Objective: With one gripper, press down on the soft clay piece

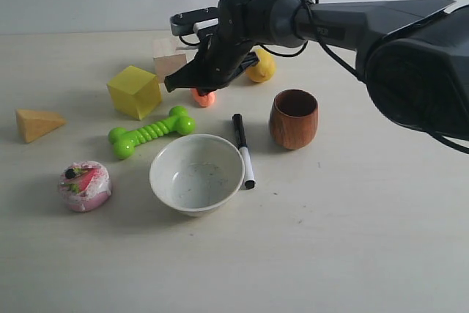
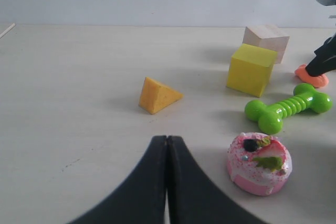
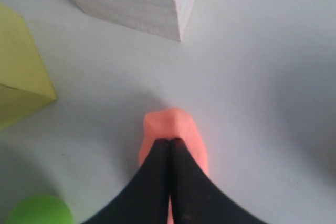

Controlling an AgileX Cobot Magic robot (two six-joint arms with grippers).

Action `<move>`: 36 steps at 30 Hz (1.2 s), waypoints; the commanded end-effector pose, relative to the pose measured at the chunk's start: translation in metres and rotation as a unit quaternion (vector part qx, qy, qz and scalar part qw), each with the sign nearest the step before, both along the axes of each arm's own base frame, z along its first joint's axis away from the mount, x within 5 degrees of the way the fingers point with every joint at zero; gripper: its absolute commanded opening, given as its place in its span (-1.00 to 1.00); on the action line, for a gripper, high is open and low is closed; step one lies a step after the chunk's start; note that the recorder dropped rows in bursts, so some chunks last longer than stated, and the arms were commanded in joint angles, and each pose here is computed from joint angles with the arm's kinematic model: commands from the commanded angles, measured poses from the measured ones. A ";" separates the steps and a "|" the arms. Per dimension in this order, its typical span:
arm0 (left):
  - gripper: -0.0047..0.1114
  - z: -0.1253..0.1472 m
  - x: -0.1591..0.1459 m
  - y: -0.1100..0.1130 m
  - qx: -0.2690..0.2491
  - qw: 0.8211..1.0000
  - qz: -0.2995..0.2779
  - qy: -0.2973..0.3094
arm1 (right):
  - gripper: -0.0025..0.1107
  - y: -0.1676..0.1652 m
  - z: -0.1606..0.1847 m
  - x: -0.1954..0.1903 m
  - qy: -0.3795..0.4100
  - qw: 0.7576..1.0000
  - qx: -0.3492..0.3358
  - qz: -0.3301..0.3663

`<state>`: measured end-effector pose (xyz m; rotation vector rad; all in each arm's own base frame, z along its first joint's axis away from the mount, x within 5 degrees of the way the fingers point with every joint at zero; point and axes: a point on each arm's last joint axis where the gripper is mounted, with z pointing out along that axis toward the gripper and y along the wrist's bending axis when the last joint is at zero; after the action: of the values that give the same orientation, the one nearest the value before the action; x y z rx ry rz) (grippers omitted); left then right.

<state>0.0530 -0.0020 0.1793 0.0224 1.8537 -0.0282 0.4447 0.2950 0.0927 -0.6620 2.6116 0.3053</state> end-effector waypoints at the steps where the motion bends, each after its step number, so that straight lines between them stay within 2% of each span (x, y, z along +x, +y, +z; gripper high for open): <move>1: -0.92 0.002 0.000 0.000 -0.002 1.000 -0.003 -0.008 | -0.96 -0.009 -0.051 -0.012 0.068 0.996 -0.064 0.016; 36: -0.92 0.002 0.000 0.000 -0.002 1.000 -0.003 -0.008 | -0.96 -0.012 -0.067 -0.017 0.092 0.992 -0.080 0.019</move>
<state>0.0530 -0.0020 0.1793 0.0224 1.8537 -0.0282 0.4464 0.2954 0.0786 -0.6686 2.6169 0.2924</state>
